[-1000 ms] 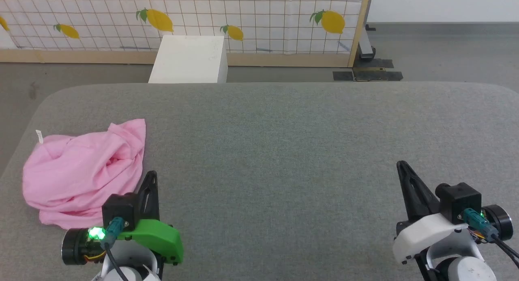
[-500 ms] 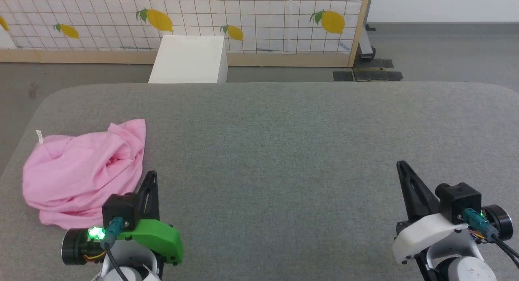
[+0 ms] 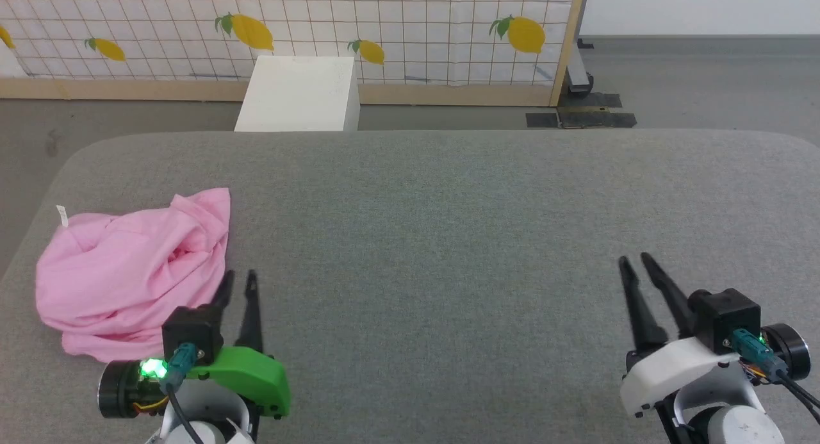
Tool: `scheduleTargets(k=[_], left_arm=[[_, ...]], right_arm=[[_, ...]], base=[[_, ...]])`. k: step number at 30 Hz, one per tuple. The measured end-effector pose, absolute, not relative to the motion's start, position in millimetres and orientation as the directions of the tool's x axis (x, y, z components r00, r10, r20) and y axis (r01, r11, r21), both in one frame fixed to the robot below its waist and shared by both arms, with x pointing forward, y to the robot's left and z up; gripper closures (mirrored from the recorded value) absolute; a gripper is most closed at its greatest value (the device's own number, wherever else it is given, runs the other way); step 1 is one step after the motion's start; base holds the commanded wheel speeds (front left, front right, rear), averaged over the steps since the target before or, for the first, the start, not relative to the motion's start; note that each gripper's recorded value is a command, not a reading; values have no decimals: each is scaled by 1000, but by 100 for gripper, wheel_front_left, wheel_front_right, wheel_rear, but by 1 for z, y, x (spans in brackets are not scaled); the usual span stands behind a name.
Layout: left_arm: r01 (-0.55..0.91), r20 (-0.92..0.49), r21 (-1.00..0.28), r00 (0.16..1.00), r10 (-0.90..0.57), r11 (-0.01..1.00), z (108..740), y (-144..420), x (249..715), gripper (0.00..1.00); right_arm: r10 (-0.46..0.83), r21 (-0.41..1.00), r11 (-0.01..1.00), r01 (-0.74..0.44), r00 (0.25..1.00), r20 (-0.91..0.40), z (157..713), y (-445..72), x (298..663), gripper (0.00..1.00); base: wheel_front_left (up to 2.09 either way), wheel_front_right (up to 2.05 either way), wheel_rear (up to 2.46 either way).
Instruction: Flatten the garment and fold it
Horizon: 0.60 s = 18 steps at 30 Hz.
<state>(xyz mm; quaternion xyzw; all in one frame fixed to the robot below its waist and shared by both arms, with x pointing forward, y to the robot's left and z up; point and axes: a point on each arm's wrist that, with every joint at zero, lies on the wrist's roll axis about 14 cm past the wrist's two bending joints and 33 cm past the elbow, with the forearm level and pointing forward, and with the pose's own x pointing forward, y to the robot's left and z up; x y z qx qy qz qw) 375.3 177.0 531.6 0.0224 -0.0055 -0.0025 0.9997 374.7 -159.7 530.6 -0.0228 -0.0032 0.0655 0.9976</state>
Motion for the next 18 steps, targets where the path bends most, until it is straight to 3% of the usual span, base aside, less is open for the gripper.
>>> scheduleTargets(k=[18], left_arm=[[11,16,24,1000,-11,1000,529,175,374,0]], right_arm=[[127,-10,992,-127,992,6,527,-161,375,0]], base=[[0,0,0]])
